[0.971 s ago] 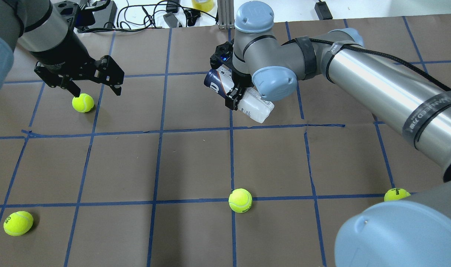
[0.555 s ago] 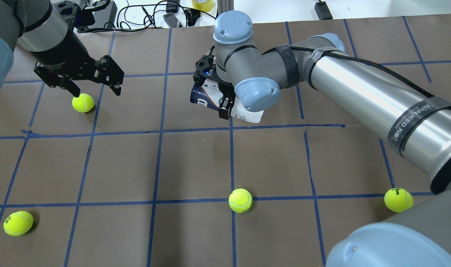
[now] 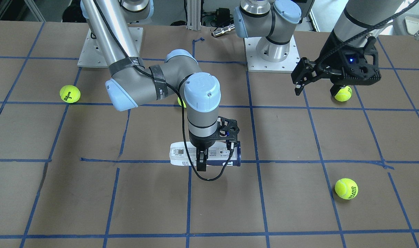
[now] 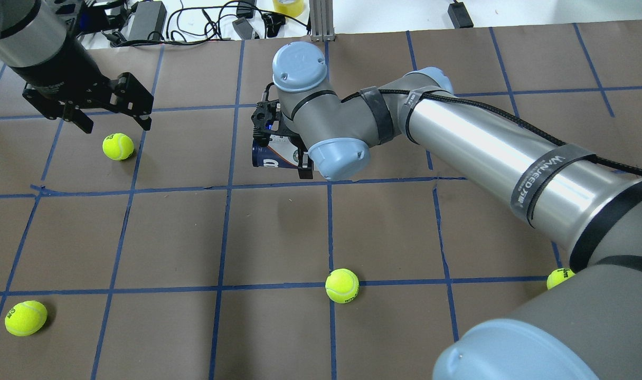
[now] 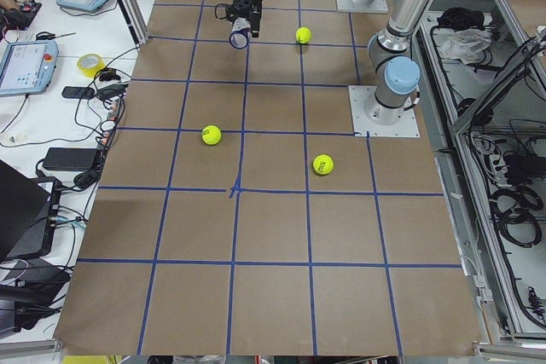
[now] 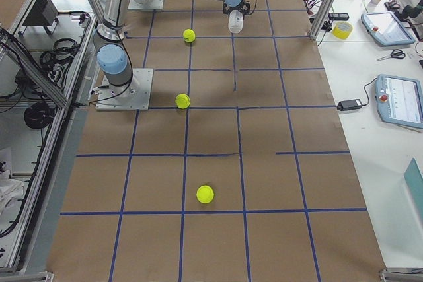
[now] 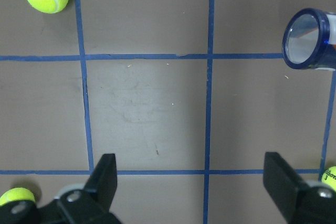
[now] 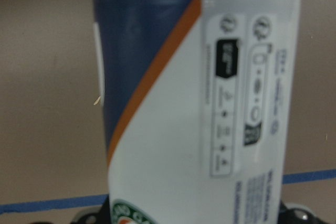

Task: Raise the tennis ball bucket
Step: 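Tilt the held can onto its side while lowering it toward the table, then lay the can flat on the table and open the right gripper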

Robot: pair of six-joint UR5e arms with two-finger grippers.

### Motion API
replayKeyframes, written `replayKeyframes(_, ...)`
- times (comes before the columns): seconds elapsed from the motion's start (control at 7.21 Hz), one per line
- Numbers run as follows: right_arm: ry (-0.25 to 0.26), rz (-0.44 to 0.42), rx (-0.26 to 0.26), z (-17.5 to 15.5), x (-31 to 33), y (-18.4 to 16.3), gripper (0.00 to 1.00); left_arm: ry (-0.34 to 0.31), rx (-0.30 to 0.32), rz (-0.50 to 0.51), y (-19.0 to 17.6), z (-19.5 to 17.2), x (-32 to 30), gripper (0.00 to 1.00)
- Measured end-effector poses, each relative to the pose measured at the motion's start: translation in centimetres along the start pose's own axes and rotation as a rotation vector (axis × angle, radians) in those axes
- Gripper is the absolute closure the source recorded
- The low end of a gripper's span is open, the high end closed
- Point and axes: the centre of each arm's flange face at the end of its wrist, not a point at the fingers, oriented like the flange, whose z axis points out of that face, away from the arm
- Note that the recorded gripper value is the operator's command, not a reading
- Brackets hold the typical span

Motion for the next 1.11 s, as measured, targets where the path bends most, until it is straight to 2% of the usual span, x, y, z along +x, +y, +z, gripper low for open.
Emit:
replayKeyframes(0.14, 0.005, -0.043, 0.010, 0.7, 0.0, -0.3, 0.15, -0.001, 0.000, 0.003, -0.1, 0.0, -0.5, 0.00)
replayKeyframes(0.42, -0.005, -0.076, 0.021, 1.1, -0.5, -1.0, 0.15, 0.001, -0.005, -0.007, -0.2, 0.0, -1.6, 0.00)
replayKeyframes(1.11, 0.002, -0.069, 0.040, 3.1, -0.5, -2.7, 0.15, 0.004, -0.011, -0.011, -0.1, 0.2, -2.1, 0.00)
